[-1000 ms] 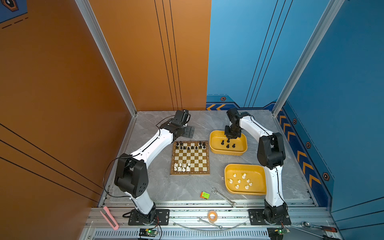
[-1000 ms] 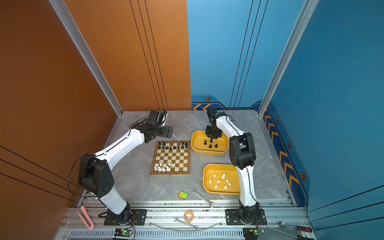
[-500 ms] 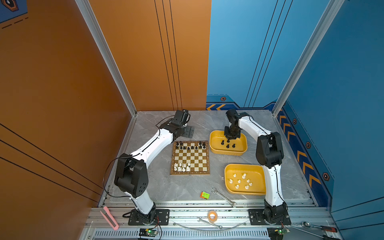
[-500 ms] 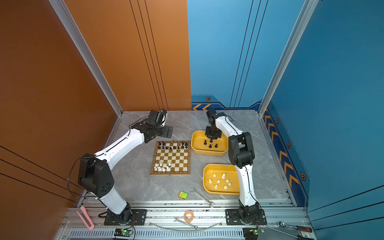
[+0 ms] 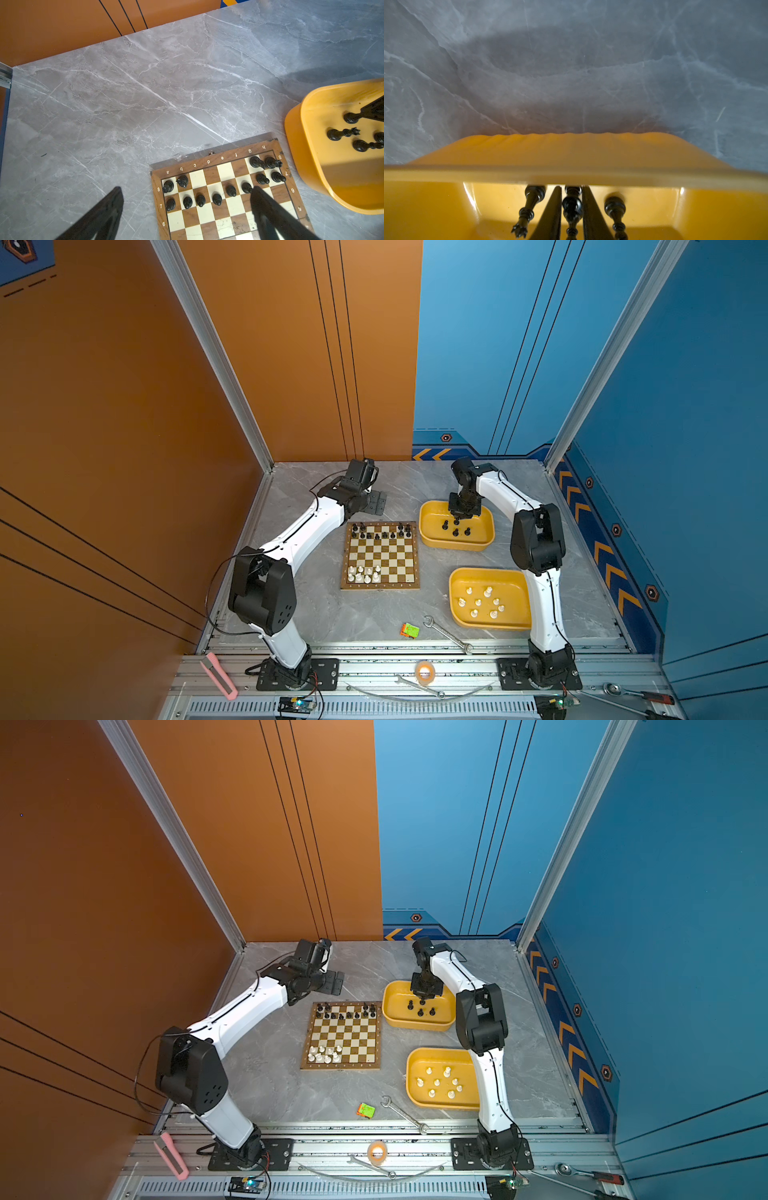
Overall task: Set up the chess pieces on the board
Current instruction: 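Close the right gripper on the tall black piece and lift it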
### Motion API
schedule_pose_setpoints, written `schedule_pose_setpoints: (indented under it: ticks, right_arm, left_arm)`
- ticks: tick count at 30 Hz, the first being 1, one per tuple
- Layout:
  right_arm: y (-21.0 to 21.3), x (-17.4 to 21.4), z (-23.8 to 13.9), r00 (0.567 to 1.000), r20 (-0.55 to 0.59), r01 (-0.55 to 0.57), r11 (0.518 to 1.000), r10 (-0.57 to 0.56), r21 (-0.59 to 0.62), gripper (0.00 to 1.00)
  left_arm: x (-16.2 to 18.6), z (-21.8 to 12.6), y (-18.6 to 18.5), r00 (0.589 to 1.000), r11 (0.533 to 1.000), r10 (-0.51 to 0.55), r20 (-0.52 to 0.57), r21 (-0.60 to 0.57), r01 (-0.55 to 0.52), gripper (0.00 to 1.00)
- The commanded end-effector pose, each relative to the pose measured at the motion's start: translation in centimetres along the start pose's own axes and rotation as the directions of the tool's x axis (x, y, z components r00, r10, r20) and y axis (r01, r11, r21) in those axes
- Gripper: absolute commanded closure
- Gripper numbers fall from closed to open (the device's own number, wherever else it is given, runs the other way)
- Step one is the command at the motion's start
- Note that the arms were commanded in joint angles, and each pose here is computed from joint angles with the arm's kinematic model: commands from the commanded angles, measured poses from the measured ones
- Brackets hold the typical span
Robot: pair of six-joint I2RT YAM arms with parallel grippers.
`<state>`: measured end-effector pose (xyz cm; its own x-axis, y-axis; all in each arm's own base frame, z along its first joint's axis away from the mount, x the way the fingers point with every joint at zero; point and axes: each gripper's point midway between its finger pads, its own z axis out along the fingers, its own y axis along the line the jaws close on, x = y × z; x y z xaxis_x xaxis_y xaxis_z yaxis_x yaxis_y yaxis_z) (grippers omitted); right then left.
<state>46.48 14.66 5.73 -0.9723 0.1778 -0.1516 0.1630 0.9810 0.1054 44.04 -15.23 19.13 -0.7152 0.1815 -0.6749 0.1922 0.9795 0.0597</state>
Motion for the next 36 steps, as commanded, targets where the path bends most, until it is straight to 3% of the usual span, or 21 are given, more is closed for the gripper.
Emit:
schedule_pose_setpoints:
  ticks: [1, 36]
  right_arm:
    - [-0.22, 0.1, 0.37, 1.0, -0.013, 0.015, 0.999, -0.014, 0.037, 0.79]
    - [-0.21, -0.76, 0.38, 0.999, -0.026, 0.034, 0.999, -0.033, 0.035, 0.77]
  left_arm:
    - [0.7, 0.08, 0.61, 1.0, 1.0, 0.001, -0.018, -0.015, -0.002, 0.04]
    - [0.22, 0.14, 0.77, 1.0, 1.0, -0.014, -0.01, -0.023, 0.014, 0.04]
